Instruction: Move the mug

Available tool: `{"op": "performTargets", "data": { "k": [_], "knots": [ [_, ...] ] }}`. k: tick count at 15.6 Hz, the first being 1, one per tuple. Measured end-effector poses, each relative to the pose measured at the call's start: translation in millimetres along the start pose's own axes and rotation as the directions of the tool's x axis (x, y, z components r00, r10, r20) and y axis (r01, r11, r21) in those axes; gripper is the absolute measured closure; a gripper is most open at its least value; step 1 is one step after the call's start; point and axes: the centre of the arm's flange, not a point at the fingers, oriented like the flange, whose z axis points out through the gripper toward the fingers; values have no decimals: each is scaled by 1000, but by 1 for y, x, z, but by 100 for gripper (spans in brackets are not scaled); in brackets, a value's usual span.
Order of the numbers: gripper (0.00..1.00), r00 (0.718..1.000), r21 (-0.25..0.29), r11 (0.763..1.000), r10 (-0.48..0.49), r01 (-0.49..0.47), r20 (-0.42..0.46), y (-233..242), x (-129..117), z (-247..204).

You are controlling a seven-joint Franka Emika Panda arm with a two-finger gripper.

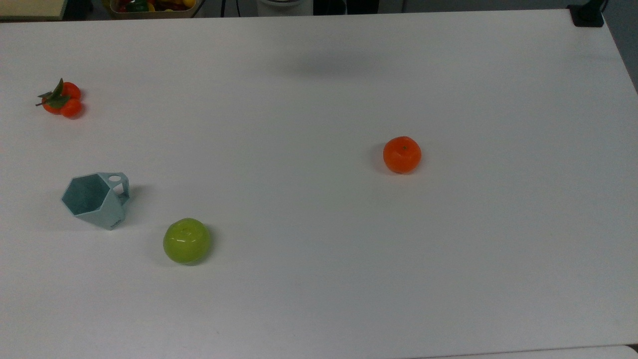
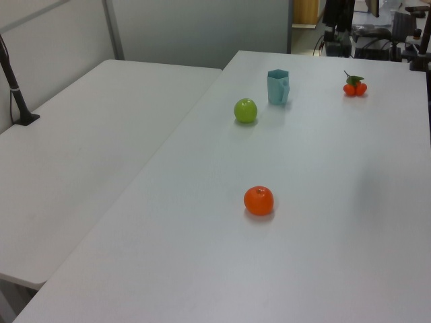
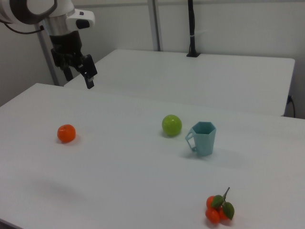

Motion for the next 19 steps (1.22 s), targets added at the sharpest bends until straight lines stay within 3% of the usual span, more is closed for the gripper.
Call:
{"op": "performTargets", "data": {
  "k": [15,19],
  "knots": [
    [0,1000,0,1000,6,-6,0,3,0,0],
    [0,999,-1,999,47,-47,6,8,2,3]
  ]
}}
